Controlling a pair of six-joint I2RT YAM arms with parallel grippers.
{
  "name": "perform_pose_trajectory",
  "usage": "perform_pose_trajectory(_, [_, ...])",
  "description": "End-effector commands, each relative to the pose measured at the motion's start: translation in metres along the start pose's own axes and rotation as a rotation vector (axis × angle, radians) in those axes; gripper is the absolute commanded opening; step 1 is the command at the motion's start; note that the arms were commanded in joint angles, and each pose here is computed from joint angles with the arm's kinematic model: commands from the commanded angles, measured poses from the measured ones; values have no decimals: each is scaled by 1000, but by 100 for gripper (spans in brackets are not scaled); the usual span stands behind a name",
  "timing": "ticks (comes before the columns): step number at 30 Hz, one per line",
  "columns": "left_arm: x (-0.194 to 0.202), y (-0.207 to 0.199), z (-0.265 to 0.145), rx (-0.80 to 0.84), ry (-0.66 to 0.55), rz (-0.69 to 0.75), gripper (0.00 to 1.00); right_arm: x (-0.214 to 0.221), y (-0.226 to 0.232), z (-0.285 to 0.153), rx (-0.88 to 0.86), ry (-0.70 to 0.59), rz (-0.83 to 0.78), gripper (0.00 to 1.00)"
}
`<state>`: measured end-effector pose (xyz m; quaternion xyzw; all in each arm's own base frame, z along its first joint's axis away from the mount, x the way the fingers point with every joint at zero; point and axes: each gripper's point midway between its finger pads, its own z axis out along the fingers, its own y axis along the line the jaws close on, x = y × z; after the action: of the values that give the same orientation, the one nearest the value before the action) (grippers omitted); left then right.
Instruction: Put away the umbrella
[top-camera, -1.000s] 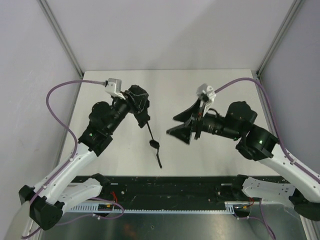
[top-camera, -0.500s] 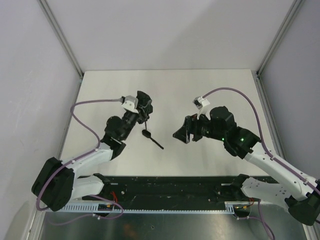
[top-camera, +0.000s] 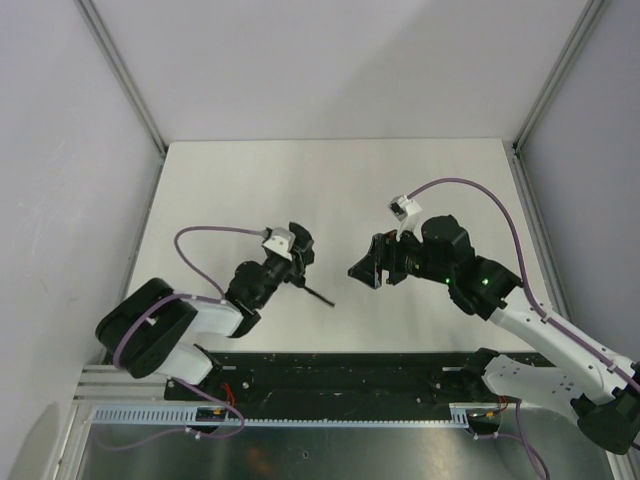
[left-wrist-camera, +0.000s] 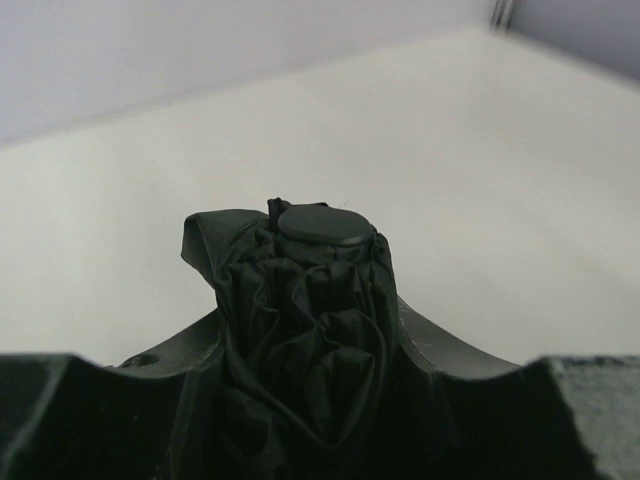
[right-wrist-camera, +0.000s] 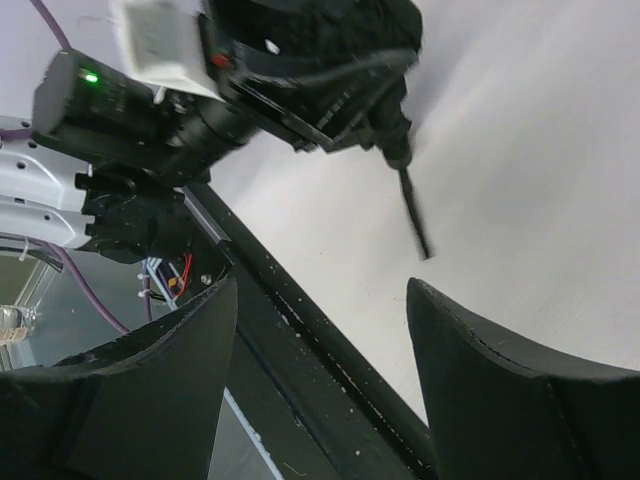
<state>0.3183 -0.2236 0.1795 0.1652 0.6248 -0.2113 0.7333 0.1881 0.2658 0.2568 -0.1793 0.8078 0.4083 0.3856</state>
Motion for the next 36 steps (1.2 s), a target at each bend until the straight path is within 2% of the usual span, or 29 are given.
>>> perform_pose_trajectory(1, [22,1,0,-27,77,69,0,-6,4,3,-28,-22,5,72])
perform_pose_trajectory(6, [27,3,1,-48,92,57,0,-7,4,2,-31,-26,8,72])
perform_pose_trajectory(13, [53,11,-4,-78,148,38,0,-8,3,-4,-22,-32,5,72])
perform_pose_trajectory(17, [66,23,-4,-113,177,-38,0,-8,0,-10,-1,-49,4,72])
perform_pose_trajectory(21, [47,33,3,-166,158,-104,0,-4,-1,-12,-5,-40,7,73])
perform_pose_trajectory(24, [36,63,20,-343,296,-214,0,-5,0,-15,-9,-44,1,73])
perform_pose_trajectory(27, [31,88,27,-449,514,-321,0,-6,-2,-17,-2,-49,-5,73])
perform_pose_trajectory(30, [27,101,29,-405,665,-460,0,-6,-4,-16,-1,-46,-4,73])
perform_pose_trajectory(36, [7,141,46,-193,685,-697,0,-8,0,-18,-23,-52,-8,73])
